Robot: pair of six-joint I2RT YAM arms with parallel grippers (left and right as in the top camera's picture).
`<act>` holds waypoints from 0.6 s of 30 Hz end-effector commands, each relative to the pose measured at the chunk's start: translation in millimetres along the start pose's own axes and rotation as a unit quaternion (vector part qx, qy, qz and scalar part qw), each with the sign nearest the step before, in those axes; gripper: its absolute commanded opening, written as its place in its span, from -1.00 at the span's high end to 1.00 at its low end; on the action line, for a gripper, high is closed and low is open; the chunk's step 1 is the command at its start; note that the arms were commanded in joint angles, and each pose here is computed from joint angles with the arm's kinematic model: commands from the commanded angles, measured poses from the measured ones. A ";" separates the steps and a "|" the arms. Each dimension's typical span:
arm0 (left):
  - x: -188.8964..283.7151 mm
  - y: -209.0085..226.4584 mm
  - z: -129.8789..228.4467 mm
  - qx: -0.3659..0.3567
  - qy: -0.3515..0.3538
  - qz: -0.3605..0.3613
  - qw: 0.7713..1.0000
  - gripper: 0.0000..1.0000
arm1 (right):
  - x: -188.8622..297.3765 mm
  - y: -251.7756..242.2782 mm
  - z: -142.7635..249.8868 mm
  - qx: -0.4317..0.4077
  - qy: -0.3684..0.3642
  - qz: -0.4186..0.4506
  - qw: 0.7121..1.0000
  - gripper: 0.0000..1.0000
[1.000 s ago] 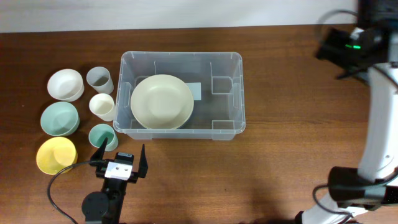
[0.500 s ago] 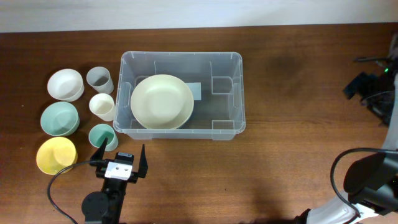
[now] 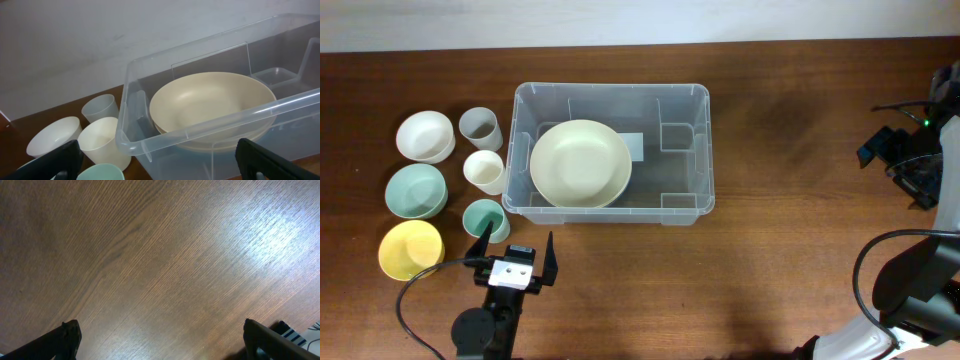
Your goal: Pack container
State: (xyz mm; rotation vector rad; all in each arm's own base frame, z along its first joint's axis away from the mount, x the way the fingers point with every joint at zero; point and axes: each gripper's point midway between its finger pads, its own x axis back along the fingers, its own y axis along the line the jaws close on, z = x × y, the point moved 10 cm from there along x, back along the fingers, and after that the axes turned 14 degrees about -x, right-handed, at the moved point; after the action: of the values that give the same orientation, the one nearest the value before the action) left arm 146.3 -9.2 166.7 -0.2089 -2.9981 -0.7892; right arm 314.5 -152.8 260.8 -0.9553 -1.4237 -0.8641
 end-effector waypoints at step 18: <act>0.5 2.8 -5.7 -0.011 -0.023 -0.007 1.000 -0.99 | -2.6 0.6 0.6 0.000 0.004 0.000 1.000 -0.98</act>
State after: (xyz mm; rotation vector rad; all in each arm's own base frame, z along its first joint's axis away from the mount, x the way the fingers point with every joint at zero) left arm 146.3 -9.3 168.2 -0.2084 -3.0081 -0.7926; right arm 314.5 -152.8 260.8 -0.9553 -1.4237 -0.8641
